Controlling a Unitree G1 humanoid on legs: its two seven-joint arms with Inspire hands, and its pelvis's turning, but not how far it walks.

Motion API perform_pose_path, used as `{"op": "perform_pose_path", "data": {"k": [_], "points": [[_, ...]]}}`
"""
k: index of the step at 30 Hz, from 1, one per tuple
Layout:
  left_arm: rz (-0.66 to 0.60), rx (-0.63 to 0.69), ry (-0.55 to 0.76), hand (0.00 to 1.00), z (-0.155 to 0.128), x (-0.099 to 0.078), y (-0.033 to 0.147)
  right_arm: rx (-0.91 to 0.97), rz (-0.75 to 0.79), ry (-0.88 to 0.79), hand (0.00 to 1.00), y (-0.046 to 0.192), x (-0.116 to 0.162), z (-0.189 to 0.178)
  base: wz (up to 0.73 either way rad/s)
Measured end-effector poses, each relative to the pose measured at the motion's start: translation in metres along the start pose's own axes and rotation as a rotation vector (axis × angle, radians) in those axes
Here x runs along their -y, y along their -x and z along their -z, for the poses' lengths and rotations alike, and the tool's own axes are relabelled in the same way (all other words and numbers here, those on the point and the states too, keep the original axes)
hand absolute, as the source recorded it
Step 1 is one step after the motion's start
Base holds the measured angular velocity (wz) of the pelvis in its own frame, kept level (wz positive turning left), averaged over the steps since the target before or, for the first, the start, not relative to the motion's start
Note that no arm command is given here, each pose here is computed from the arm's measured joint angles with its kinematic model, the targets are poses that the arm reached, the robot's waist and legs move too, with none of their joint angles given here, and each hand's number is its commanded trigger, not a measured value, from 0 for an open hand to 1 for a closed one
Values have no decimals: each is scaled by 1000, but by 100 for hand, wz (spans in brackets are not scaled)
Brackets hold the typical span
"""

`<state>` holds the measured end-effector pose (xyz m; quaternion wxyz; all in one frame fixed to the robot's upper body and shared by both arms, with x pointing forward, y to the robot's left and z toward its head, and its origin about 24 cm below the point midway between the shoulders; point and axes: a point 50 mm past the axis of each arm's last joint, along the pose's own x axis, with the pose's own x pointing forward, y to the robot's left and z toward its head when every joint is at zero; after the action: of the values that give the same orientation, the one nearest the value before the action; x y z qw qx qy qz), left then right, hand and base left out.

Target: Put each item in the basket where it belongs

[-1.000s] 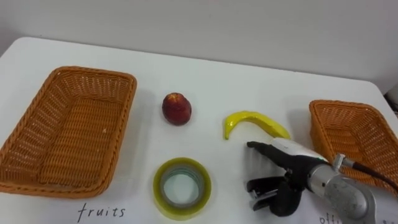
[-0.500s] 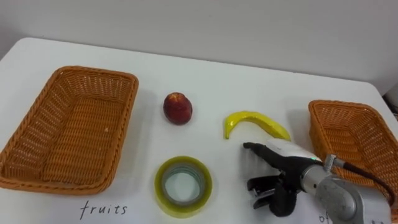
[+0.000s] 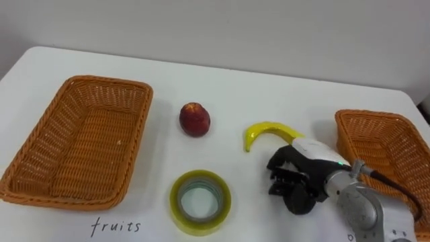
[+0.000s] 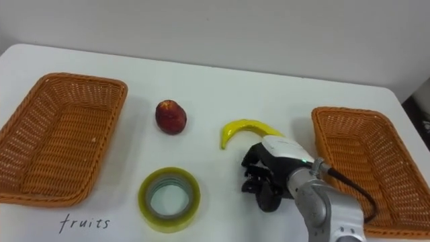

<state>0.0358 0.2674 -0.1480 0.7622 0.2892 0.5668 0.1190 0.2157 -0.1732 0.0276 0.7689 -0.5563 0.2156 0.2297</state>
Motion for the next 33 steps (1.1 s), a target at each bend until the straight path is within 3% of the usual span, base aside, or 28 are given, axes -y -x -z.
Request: {"op": "perform_pose_path", "data": {"k": [25,33], "points": [[-28,-6,-16,0,1,3,1,34,74,-35,100,-6,-3,0,0],[-40,-11,-10,0,3,6,2,89,63,-110,100,4,0,0,0]]}}
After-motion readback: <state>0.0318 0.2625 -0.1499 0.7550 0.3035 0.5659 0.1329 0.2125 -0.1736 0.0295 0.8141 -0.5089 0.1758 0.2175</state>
